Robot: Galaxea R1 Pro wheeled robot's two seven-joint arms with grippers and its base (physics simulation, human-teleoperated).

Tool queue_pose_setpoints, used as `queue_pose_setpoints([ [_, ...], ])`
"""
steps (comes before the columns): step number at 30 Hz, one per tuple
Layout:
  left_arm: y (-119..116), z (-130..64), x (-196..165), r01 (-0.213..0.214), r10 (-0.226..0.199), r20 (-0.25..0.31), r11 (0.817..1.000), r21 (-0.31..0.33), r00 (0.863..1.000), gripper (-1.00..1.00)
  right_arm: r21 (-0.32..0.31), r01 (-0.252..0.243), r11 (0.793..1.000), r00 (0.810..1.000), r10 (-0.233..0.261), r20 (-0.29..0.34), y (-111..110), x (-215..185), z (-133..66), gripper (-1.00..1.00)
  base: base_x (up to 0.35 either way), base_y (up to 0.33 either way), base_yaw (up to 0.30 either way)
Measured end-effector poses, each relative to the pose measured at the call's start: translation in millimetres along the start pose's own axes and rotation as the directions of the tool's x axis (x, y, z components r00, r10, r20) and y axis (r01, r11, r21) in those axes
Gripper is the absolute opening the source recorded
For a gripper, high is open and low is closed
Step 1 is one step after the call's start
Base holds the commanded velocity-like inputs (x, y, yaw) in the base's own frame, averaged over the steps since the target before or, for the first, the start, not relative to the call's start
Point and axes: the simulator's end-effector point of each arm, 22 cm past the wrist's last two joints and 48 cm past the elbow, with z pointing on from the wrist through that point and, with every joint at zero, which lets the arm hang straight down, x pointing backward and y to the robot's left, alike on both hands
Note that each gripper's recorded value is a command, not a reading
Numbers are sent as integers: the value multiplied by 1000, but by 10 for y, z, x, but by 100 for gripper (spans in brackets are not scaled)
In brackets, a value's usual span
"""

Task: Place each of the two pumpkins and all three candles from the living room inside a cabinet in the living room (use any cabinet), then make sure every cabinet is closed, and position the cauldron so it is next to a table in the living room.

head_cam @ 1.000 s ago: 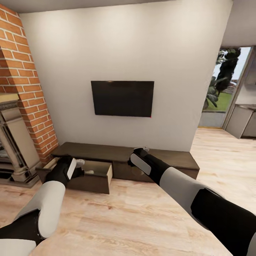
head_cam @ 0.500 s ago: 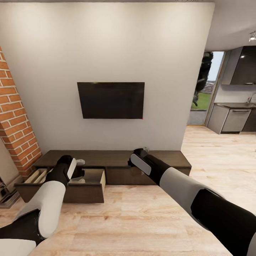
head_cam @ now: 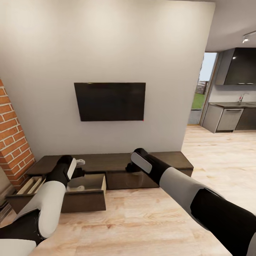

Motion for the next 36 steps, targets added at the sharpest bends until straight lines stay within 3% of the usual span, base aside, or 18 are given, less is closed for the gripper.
queue_pose_setpoints([
  [1,3,-2,1,0,0,-1,1000,0,1000,100,-31,18,999,999,-20,-44,112,53,-54,-100,182,297,-1],
  [2,3,-2,2,0,0,-1,1000,1,1000,100,-40,10,999,999,-12,-41,129,7,-88,-100,180,297,0],
  [3,3,-1,4,0,0,-2,1000,1,1000,100,-20,35,999,999,-36,-38,78,-25,-109,-100,170,300,0],
  [5,11,0,8,1,-1,-5,1000,1,1000,100,-21,38,999,999,-39,-28,85,-86,-150,-100,164,303,0],
  [7,13,1,9,0,0,-6,1000,0,1000,100,15,58,998,998,-58,-12,4,-128,-148,-100,156,306,0],
  [9,14,3,10,0,0,-6,1000,0,1000,100,60,44,997,999,-45,24,-115,-208,-120,-100,144,311,0],
  [10,13,4,10,1,-1,-6,1000,0,1000,100,97,14,995,999,-19,49,-250,-246,-63,-100,139,313,0],
  [13,5,10,22,-1,1,-9,1000,1,1000,100,147,-41,988,998,34,47,-489,-183,70,-100,136,314,0],
  [16,-32,68,124,-10,10,-34,1000,5,999,100,163,-80,983,996,71,59,-587,-172,123,-100,133,315,0],
  [21,-44,95,172,-15,15,-46,1000,5,999,100,160,-153,975,982,132,137,-625,-292,139,-100,129,316,0],
  [36,-55,100,177,-14,15,-47,1000,8,999,100,157,-172,973,977,148,155,-629,-312,149,-100,45,322,0],
])
